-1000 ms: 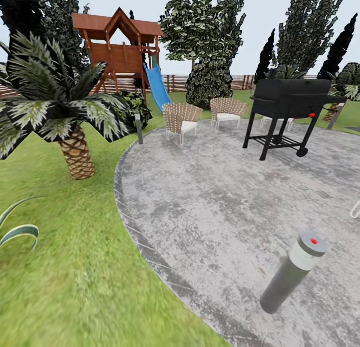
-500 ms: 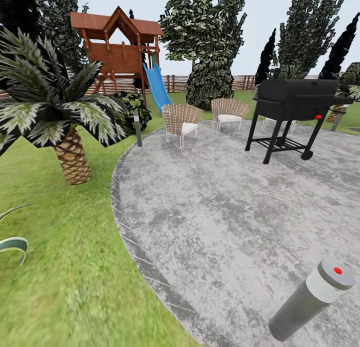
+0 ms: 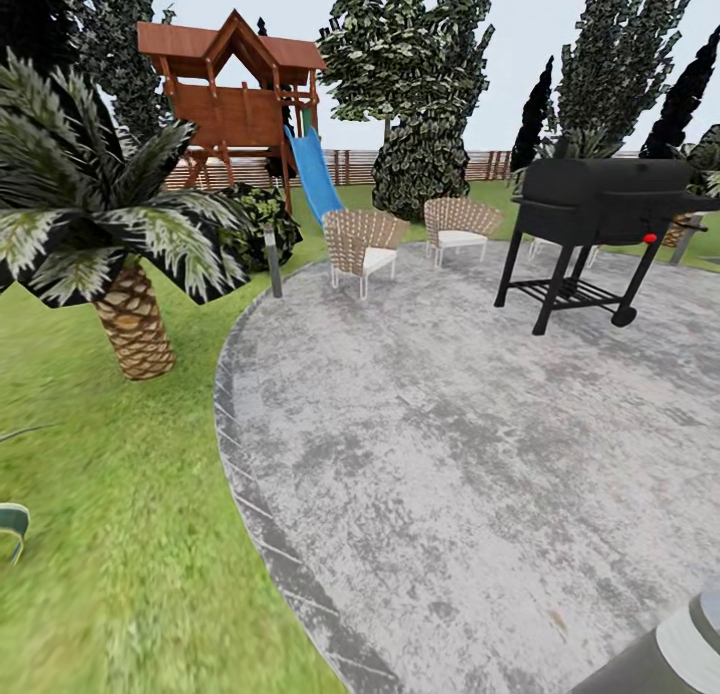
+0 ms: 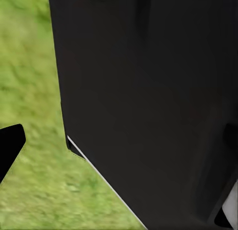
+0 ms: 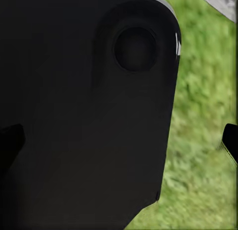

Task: Take the three Easter eggs out of the wicker basket on the lawn in the garden, then place them on the lawn next to a single tree (choose any tree) so that all three eggs are next to the same tree and none are left in the basket.

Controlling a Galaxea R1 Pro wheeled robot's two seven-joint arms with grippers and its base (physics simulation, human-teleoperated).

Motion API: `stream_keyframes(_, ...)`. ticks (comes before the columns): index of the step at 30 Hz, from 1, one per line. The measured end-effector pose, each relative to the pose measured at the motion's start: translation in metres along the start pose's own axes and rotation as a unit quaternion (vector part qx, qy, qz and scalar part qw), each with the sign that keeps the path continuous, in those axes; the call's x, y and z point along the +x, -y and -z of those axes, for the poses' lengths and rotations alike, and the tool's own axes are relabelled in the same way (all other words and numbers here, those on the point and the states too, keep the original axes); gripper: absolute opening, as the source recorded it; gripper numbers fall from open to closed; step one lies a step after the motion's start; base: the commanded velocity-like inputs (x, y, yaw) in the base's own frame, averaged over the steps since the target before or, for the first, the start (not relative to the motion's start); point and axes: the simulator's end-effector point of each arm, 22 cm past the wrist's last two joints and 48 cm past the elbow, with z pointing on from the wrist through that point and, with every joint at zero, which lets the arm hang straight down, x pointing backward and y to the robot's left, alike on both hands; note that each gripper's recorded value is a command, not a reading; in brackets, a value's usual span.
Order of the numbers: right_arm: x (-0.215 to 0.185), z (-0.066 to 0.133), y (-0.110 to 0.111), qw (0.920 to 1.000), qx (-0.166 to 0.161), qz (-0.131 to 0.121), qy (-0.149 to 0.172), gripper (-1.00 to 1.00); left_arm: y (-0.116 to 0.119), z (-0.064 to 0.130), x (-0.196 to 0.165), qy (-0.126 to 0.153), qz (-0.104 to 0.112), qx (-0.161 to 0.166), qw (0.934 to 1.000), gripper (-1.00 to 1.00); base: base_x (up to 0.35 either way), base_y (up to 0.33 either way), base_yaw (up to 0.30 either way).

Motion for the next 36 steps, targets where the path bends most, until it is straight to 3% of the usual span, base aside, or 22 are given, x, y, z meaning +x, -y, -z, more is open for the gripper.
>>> stream_keyframes(14, 0.0000, 0.0000, 0.0003, 1.0000, 0.000, 0.000, 0.000, 1.00, 0.0005, 0.0000, 0.0000, 0.000, 0.000, 0.000, 1.0000, 1.00, 0.334, 0.000, -0.044)
stream_keyframes(36, 0.0001, 0.0000, 0.0001, 1.0000, 0.000, 0.000, 0.000, 1.00, 0.0005, 0.0000, 0.0000, 0.000, 0.000, 0.000, 1.0000, 1.00, 0.334, 0.000, -0.273)
